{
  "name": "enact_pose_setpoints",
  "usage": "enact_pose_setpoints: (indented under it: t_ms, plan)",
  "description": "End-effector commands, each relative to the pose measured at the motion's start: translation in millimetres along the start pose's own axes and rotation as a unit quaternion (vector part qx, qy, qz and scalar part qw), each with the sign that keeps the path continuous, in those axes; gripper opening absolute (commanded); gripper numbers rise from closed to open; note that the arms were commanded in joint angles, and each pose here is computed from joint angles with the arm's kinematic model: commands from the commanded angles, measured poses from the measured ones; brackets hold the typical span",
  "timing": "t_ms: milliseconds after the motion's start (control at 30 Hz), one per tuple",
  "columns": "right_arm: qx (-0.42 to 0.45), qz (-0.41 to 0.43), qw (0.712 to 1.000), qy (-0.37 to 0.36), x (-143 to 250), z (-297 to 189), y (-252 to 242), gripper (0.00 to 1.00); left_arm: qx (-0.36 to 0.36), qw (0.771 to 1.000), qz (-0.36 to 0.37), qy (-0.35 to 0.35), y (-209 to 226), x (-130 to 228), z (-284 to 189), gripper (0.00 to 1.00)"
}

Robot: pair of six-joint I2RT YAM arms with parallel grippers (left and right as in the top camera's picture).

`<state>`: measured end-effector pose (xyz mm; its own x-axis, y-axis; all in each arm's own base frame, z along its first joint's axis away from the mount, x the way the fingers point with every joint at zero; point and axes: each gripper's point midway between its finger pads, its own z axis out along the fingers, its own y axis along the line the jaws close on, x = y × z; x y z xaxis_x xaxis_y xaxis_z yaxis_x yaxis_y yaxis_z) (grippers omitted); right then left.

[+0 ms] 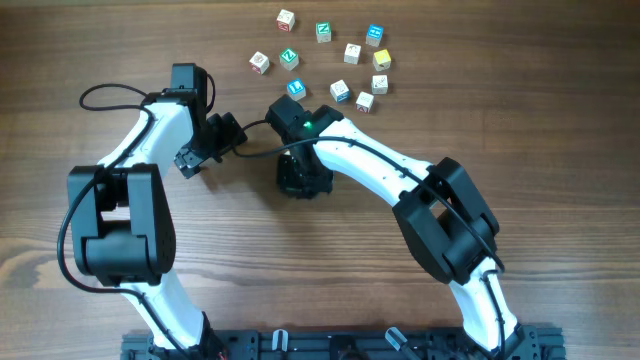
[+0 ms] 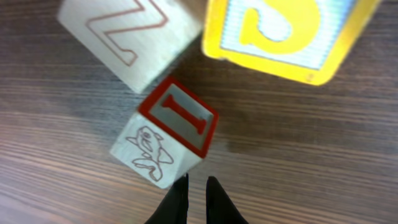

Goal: Form a circle

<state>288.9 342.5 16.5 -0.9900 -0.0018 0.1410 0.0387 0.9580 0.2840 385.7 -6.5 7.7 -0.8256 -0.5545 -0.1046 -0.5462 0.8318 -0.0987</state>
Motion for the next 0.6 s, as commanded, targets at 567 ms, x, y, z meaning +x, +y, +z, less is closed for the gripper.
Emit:
enact_pose_setpoints:
  t_ms: [567]
  plan:
    - [-0.018,0.005,0.999,-0.049,-28.6,-94.1,-41.5,0.04,-0.008,1.000,-0.004,0.003,4.2,1.1,5.0,1.00]
